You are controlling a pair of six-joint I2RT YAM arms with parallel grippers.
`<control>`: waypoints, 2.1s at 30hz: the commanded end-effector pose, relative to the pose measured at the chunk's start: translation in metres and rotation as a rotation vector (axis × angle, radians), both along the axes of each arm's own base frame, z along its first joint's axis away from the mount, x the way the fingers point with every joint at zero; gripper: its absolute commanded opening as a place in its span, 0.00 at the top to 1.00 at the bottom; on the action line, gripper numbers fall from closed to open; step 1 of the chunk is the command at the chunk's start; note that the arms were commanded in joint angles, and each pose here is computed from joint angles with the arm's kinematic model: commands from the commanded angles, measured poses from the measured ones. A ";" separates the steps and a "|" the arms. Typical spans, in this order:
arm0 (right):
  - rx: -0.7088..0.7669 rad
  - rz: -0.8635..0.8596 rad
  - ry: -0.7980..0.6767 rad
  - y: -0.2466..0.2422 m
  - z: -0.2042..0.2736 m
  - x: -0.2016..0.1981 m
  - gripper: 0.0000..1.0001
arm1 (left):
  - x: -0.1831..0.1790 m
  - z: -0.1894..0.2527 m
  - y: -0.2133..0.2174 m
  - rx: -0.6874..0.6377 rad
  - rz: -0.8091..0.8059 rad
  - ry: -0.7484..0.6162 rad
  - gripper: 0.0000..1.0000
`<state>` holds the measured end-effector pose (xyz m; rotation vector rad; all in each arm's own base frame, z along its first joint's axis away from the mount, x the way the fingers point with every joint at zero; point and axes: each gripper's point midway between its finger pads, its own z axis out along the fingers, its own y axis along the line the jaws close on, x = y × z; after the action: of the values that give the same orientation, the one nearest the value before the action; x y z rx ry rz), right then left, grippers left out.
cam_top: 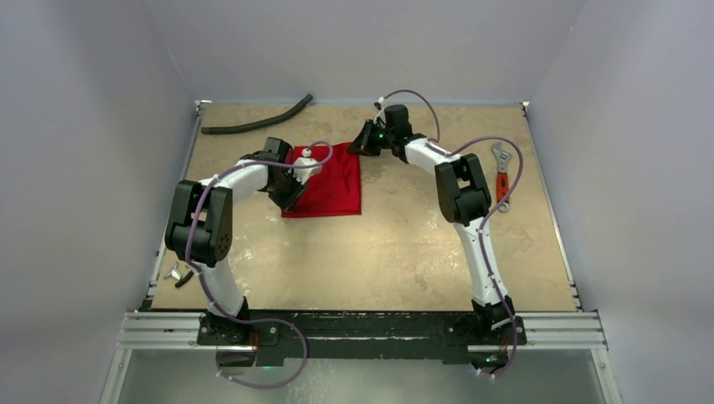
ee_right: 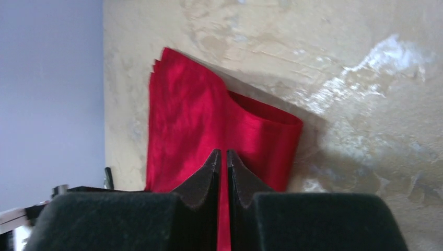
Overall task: Fold the napkin into a case and place the utensils inside
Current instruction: Smooth out the square-folded napkin at the center of the board, then rotate the square-folded napkin at the center of the board.
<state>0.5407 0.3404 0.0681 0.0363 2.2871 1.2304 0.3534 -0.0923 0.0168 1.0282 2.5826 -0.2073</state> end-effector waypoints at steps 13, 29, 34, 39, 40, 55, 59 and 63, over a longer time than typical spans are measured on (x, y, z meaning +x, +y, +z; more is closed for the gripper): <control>-0.156 -0.188 0.026 -0.046 -0.030 -0.016 1.00 | -0.008 0.009 -0.013 -0.071 -0.106 -0.010 0.71; -0.223 -0.239 0.081 -0.104 -0.034 -0.136 1.00 | -0.080 0.014 -0.095 -0.277 -0.353 0.162 0.72; -0.182 -0.188 0.036 -0.093 0.004 -0.130 0.96 | -0.062 0.029 -0.081 -0.193 -0.325 0.101 0.72; -0.278 -0.233 -0.066 -0.108 0.036 -0.090 0.93 | -0.051 0.030 -0.056 -0.063 -0.314 0.031 0.72; -0.293 -0.238 -0.077 -0.111 0.038 -0.084 0.93 | -0.051 0.029 -0.053 -0.048 -0.318 0.022 0.72; -0.204 -0.138 -0.003 -0.096 0.000 -0.084 0.94 | -0.040 0.071 -0.078 -0.176 -0.292 -0.022 0.69; -0.189 -0.135 0.035 -0.098 -0.019 -0.078 0.95 | -0.062 0.057 -0.086 -0.203 -0.347 0.021 0.68; -0.204 -0.153 0.061 -0.105 -0.035 -0.076 0.96 | -0.079 0.039 -0.089 -0.150 -0.417 0.007 0.67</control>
<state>0.4538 0.2380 0.0247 0.1787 2.4449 0.9072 0.2949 -0.1709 0.0623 1.3965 2.3561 -0.4834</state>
